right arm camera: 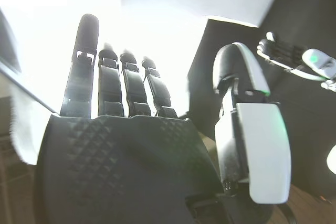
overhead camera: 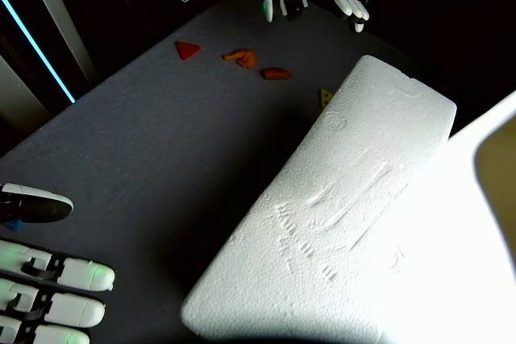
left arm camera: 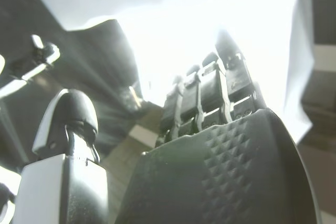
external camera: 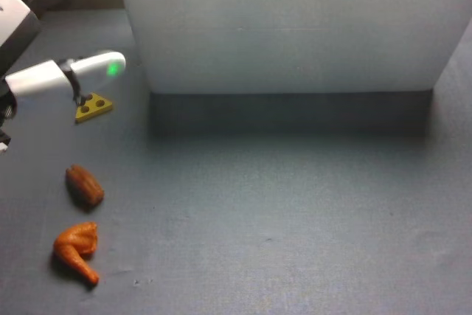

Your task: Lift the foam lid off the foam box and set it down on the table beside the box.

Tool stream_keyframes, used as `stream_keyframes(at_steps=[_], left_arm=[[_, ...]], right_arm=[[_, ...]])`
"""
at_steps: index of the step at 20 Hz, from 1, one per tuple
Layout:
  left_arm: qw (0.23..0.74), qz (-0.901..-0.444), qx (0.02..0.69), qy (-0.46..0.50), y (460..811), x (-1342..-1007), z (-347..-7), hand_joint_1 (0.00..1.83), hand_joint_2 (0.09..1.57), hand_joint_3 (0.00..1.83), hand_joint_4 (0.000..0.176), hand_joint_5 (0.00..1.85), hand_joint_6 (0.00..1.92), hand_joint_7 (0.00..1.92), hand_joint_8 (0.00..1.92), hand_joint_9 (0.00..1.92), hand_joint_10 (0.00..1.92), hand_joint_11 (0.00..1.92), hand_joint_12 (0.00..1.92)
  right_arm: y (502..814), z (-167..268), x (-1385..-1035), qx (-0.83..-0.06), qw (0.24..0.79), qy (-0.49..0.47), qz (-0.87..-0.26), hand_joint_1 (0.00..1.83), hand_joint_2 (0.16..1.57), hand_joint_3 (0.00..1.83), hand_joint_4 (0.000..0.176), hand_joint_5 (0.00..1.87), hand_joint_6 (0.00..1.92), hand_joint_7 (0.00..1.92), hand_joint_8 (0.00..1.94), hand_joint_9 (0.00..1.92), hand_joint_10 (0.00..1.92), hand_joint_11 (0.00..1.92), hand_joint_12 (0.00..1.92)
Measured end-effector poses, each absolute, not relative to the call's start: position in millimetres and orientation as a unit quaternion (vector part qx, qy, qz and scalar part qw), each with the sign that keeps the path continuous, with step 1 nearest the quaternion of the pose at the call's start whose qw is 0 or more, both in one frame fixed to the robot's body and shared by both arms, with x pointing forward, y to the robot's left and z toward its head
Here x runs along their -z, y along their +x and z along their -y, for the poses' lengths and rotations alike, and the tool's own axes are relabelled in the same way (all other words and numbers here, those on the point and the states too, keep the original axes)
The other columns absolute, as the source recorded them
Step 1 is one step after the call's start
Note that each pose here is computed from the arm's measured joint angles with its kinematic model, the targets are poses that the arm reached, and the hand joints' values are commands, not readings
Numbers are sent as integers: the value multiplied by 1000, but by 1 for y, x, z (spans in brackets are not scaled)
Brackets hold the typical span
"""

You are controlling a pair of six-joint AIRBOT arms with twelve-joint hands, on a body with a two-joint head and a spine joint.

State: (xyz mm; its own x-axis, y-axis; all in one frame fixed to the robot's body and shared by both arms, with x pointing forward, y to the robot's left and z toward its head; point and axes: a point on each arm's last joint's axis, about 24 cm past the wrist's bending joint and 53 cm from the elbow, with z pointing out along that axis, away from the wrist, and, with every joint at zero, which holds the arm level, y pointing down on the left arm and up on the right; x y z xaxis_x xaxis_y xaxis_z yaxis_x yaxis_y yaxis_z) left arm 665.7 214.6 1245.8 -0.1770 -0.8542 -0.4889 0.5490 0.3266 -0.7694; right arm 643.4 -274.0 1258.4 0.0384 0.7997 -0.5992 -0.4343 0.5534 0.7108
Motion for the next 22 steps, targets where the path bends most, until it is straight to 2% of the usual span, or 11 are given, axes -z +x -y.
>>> stream_keyframes(at_steps=[1, 11, 12, 14, 15, 16, 17, 18, 20, 21, 22], left_arm=[[626, -525, 557, -154, 671, -1243, -218, 519, 1144, 0, 20, 37, 5, 38, 2, 83, 33, 0, 1338], [624, -518, 538, -230, 715, -1229, -239, 540, 1076, 0, 0, 0, 0, 0, 0, 2, 1, 0, 1917], [624, -516, 538, -235, 718, -1227, -240, 526, 1063, 0, 20, 0, 0, 0, 0, 10, 5, 0, 1920], [619, -518, 537, -244, 725, -1224, -238, 523, 1037, 0, 65, 0, 0, 0, 0, 4, 3, 0, 1921], [616, -520, 538, -247, 727, -1223, -238, 501, 1051, 0, 58, 0, 0, 0, 0, 0, 0, 0, 1921], [616, -520, 537, -248, 729, -1222, -237, 501, 1051, 0, 58, 0, 0, 0, 0, 0, 0, 0, 1921], [615, -518, 539, -250, 730, -1222, -236, 482, 1058, 0, 58, 0, 0, 0, 0, 0, 0, 0, 1921], [614, -519, 538, -252, 734, -1221, -236, 457, 1052, 0, 64, 0, 0, 0, 0, 12, 5, 0, 1921], [608, -520, 538, -266, 741, -1217, -237, 506, 1048, 0, 41, 0, 0, 0, 0, 0, 0, 0, 1918], [605, -519, 540, -271, 743, -1216, -236, 534, 1037, 0, 47, 0, 0, 0, 0, 0, 0, 0, 1778], [603, -519, 541, -271, 745, -1216, -235, 540, 1043, 0, 35, 0, 0, 0, 0, 0, 0, 0, 1599]], right_arm=[[649, 276, -1259, -439, 701, 177, -533, 474, 1173, 0, 0, 0, 0, 0, 0, 0, 0, 0, 1798], [692, 268, -1268, -431, 704, 192, -531, 681, 1132, 0, 34, 0, 0, 0, 0, 0, 0, 0, 1770], [695, 271, -1267, -430, 702, 204, -530, 707, 1129, 0, 50, 0, 0, 0, 0, 0, 0, 0, 1712], [700, 277, -1266, -426, 702, 216, -529, 704, 1122, 0, 39, 0, 0, 0, 0, 0, 0, 0, 1690], [703, 281, -1267, -425, 704, 222, -524, 711, 1125, 5, 30, 0, 0, 0, 0, 0, 0, 0, 922], [704, 283, -1267, -424, 704, 227, -522, 711, 1125, 5, 30, 0, 0, 0, 0, 0, 0, 0, 922], [706, 284, -1268, -424, 705, 230, -520, 694, 1150, 3, 53, 0, 0, 0, 0, 0, 0, 0, 184], [708, 285, -1267, -424, 705, 235, -518, 680, 1174, 11, 13, 0, 0, 0, 0, 0, 0, 0, 36], [716, 285, -1266, -429, 701, 252, -511, 657, 1198, 17, 0, 0, 0, 0, 0, 0, 0, 0, 0], [720, 285, -1267, -433, 699, 258, -508, 605, 1195, 13, 0, 0, 0, 0, 0, 0, 0, 51, 27], [724, 283, -1269, -438, 696, 262, -505, 620, 1203, 0, 0, 0, 0, 0, 0, 0, 0, 9, 654]])
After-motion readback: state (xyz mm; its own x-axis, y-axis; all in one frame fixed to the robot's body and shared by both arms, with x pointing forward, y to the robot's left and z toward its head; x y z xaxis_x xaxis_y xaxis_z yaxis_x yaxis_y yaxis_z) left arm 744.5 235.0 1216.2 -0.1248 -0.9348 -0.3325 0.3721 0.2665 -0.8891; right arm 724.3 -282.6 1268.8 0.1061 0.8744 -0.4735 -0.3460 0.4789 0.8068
